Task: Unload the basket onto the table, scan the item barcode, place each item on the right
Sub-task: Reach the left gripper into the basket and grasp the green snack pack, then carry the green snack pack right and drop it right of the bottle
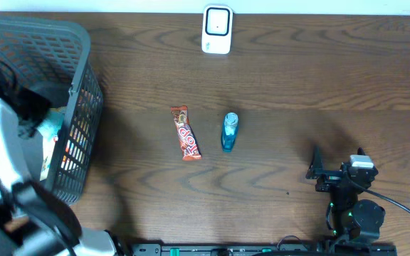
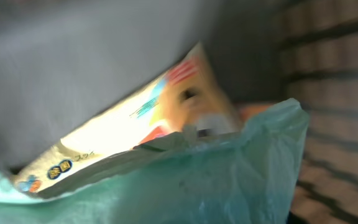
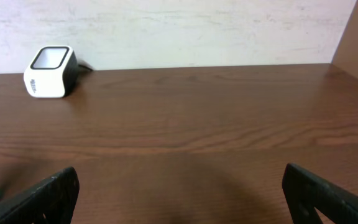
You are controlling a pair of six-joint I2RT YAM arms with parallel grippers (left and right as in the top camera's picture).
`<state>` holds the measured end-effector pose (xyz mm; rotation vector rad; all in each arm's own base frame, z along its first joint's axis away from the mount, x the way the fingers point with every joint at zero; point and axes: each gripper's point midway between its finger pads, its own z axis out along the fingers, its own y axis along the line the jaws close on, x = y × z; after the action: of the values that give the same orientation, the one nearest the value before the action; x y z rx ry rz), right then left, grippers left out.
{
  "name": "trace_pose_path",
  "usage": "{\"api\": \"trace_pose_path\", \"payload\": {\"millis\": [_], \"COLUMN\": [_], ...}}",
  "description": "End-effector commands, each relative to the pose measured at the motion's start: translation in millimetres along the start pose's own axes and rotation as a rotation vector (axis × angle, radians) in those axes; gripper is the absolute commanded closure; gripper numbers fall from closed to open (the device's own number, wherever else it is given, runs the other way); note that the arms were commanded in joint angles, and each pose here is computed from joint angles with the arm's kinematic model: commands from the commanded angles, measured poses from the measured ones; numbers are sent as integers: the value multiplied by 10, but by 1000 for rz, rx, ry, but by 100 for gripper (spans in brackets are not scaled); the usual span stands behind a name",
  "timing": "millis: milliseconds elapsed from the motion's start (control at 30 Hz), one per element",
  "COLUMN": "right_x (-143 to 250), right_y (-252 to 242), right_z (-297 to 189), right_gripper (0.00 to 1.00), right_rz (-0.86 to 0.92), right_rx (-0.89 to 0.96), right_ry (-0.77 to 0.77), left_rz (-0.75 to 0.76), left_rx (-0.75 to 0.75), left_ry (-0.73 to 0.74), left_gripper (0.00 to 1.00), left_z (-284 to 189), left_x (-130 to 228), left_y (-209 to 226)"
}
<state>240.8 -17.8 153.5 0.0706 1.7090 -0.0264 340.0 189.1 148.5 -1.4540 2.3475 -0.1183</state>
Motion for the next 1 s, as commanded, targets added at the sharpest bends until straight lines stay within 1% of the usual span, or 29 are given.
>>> {"api": "trace_pose_path", "payload": {"millis": [0,167,267,433,500,633,767,867,967], "right_x": [4,4,5,4,4,5,4,4,4], "right_y": [23,23,23,23,23,23,23,23,23], "right_z": [0,0,0,0,0,0,0,0,0], "right_gripper": [1,1,1,1,1,1,1,1,1], "right_rz": [-12,-12,-12,-12,-12,-12,-12,-12,-12], "right_rx": [-10,-10,-10,-10,-10,-10,-10,-10,-10], "right_ry": [-2,-2,-2,-2,-2,-2,-2,-2,-2], "left_rz": [34,-42,-42,116,185,305,436,517,582], "left_rx": [134,289,434,724,809,932,1040,1072,1052], "left_ry": [-196,-372,-405,-350,-319,-266,-175,-106,-48], "left_gripper": [50,50,50,50,50,50,50,50,50], "left_z": [-812,-1677,-2115,-2701,-2861,-3066,-3181,-3153,-3009], "left_x": [-209,-144,58,629,861,1234,1654,1966,2274], "left_y": [-228,-294,-414,-810,-948,-1224,-1527,-1742,-1940]}}
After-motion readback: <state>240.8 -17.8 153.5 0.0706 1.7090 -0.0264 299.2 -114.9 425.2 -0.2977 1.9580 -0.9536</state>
